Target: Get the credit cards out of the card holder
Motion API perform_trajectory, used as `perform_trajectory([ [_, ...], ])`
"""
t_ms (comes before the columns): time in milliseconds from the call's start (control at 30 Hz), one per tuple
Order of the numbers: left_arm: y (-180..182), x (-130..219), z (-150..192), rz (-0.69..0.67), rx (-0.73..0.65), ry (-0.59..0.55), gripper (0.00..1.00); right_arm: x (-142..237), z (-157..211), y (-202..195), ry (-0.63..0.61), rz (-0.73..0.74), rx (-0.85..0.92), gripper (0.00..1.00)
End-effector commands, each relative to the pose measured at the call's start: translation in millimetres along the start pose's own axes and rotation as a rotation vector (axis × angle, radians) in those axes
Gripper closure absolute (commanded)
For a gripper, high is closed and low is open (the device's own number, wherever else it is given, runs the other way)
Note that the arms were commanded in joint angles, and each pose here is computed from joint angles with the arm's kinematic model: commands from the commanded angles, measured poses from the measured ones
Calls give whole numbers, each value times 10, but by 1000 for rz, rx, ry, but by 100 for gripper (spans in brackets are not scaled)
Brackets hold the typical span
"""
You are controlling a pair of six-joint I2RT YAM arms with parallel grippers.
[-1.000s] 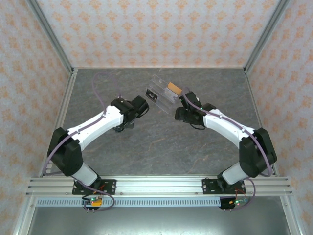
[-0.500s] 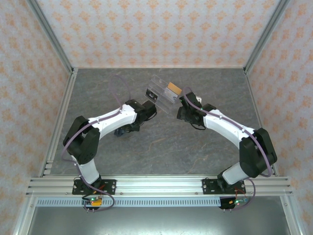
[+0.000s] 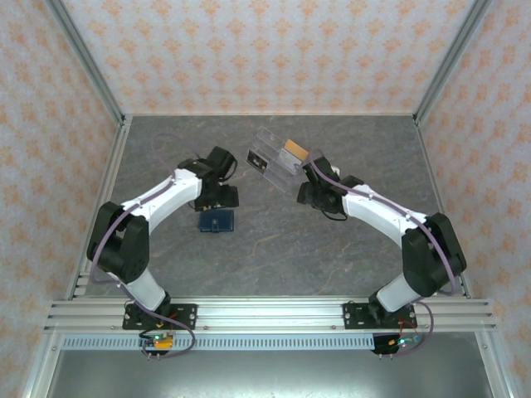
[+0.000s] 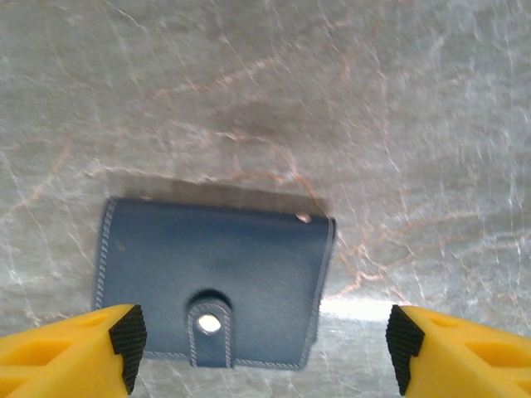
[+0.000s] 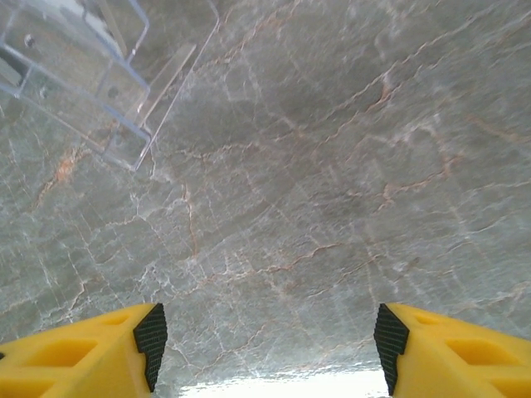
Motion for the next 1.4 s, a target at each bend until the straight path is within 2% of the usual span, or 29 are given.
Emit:
perform_trajectory([
  [0, 80, -102, -78, 63, -24, 10, 18, -37, -5, 121, 41, -67, -10, 28],
  [100, 173, -217, -168, 53, -26, 26, 18, -76, 27, 150, 73, -85, -14, 25],
  [233, 131, -370, -250, 87, -38, 41, 16, -85, 51, 171, 81, -98, -15, 15],
  [333, 115, -488, -246, 89, -41, 80, 15, -75, 48, 194, 82, -108, -12, 12],
  [567, 170, -576, -134, 54, -41, 127, 13, -82, 51, 223, 96, -108, -10, 12],
  [867, 271, -479, 268, 71, 32, 156, 9, -65, 76, 261, 97, -113, 10, 12],
  [1067, 188, -413, 508, 180, 91, 148, 9, -61, 107, 253, 89, -82, 22, 12],
  [1233, 30, -460, 556, 346, 146, 142, 10, -84, 140, 266, 96, -76, 24, 13],
  [1300, 40, -419, 534, 331, 138, 134, 11, -87, 144, 272, 98, -70, 24, 14],
  [1367, 122, -331, 487, 247, 107, 114, 12, -81, 151, 275, 94, -64, 27, 14],
])
Point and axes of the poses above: each hand's point on the last joint's axis, 136 mm out from that joint toward the fingers, its own x axis back along the fingers, its own y axis along the line the jaws close on, z = x × y, the point moved 7 cm from there along x, back along the fingers, and after that the axes turned 8 degrees about -x, right-handed, at the moved point
